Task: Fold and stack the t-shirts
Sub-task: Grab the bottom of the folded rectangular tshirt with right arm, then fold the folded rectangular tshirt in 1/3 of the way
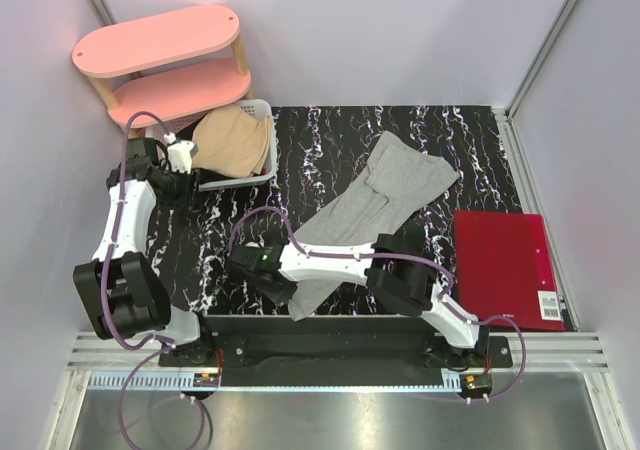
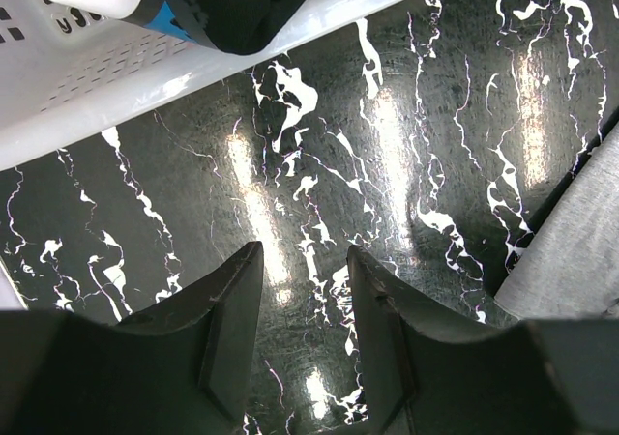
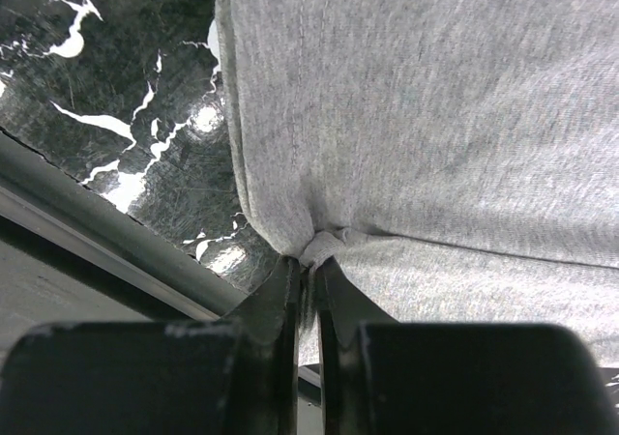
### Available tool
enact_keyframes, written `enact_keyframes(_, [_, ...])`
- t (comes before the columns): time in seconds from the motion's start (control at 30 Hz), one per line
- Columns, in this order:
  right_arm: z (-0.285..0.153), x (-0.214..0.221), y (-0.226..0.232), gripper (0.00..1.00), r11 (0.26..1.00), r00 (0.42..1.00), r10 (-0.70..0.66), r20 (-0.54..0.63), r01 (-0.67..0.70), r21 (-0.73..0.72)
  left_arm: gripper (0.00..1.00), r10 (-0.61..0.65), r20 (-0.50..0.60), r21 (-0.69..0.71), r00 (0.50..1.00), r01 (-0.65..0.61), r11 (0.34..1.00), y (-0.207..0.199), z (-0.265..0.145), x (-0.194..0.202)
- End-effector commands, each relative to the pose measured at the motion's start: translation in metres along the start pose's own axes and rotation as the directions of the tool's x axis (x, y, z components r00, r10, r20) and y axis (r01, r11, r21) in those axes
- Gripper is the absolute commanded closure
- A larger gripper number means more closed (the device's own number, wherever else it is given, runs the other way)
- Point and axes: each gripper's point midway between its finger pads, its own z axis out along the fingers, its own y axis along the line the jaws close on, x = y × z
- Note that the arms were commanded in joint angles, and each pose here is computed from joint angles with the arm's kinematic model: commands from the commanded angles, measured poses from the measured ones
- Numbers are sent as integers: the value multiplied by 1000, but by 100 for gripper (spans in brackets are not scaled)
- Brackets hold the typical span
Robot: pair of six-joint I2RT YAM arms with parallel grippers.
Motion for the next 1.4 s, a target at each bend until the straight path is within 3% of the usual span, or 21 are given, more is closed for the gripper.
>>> enact_keyframes(0.0, [-23, -19, 6, 89, 999, 997, -33, 73, 33, 9, 55, 19, 63, -21, 998, -18, 1000, 4, -10, -18])
enact_keyframes(0.23, [-106, -63, 35, 89, 993, 970, -31, 240, 57, -100, 55, 9, 62, -16, 998, -8, 1000, 3, -10, -17])
enact_keyframes(0.37, [-130, -69, 35, 88, 992, 960, -16, 280, 50, -113, 55, 12, 62, -20, 998, -11, 1000, 4, -10, -18])
enact_keyframes(0.57, [-101, -41, 16, 90, 998, 982, 1, 191, 12, -67, 55, 22, 73, -27, 997, -20, 999, 5, -15, -22])
enact_keyframes(0.77, [-100, -44, -21, 93, 986, 967, 129, 220, -103, -128, 55, 22, 72, -20, 997, -21, 1000, 3, -16, -22])
enact_keyframes(1.1, [-129, -57, -88, 93, 970, 923, 234, 304, -202, -134, 54, 34, 91, 26, 995, -37, 999, -7, -23, -27])
enact_keyframes(1.37, [-112, -51, -133, 94, 948, 903, 318, 288, -295, -123, 54, 48, 76, 40, 996, -51, 998, -10, -25, -24])
